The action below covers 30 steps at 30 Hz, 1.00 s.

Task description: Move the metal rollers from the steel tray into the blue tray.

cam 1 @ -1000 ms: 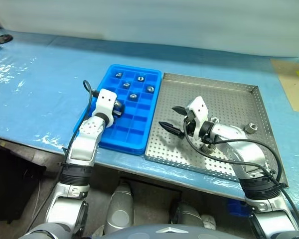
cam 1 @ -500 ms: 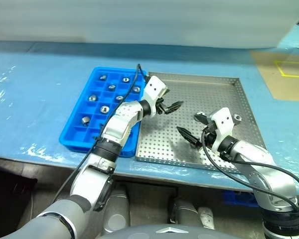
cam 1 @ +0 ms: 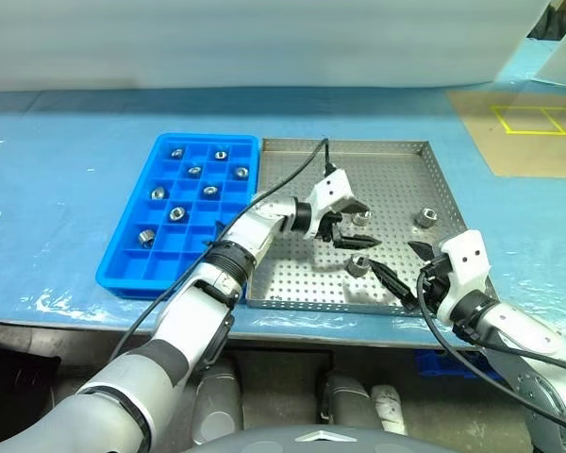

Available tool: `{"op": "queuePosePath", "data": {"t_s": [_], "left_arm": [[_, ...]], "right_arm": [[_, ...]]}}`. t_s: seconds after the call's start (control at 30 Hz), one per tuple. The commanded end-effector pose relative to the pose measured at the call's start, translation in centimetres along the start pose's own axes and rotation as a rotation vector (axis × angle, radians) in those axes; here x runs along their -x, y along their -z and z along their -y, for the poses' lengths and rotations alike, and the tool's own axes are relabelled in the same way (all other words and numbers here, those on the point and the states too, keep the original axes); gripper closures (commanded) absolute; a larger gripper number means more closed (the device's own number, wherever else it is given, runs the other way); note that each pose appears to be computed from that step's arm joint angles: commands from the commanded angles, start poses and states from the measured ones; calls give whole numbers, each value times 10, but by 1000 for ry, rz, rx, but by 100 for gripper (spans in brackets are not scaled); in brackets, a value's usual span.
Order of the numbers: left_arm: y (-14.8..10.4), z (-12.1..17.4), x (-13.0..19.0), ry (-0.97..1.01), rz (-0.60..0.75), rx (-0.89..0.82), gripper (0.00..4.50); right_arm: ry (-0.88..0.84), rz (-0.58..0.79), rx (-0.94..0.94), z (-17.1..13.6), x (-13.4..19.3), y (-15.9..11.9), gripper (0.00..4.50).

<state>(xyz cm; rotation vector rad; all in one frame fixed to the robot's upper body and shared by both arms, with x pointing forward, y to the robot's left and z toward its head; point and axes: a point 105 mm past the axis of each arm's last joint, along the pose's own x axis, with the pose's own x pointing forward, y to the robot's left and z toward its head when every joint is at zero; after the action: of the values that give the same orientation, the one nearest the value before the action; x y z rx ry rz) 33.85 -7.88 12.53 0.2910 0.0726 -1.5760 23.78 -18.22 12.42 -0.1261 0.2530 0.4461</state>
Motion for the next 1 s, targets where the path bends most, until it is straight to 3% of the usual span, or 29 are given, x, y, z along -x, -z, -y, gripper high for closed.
{"op": "queuePosePath", "data": {"t_s": [0.03,0.53,0.63,0.8,1.0], "left_arm": [[-3,9,-9,80,-52,-90,50],[37,22,-20,137,-267,-89,50],[39,24,-22,140,-280,-76,111],[33,24,-26,122,-234,-32,279],[24,12,-20,30,-165,-23,278]], "right_arm": [[-1,31,28,-1,7,-10,0],[7,38,32,-1,6,-11,0],[9,46,34,-1,5,-12,0],[6,50,36,-2,2,-13,0],[0,58,35,-3,-1,-14,0]]}}
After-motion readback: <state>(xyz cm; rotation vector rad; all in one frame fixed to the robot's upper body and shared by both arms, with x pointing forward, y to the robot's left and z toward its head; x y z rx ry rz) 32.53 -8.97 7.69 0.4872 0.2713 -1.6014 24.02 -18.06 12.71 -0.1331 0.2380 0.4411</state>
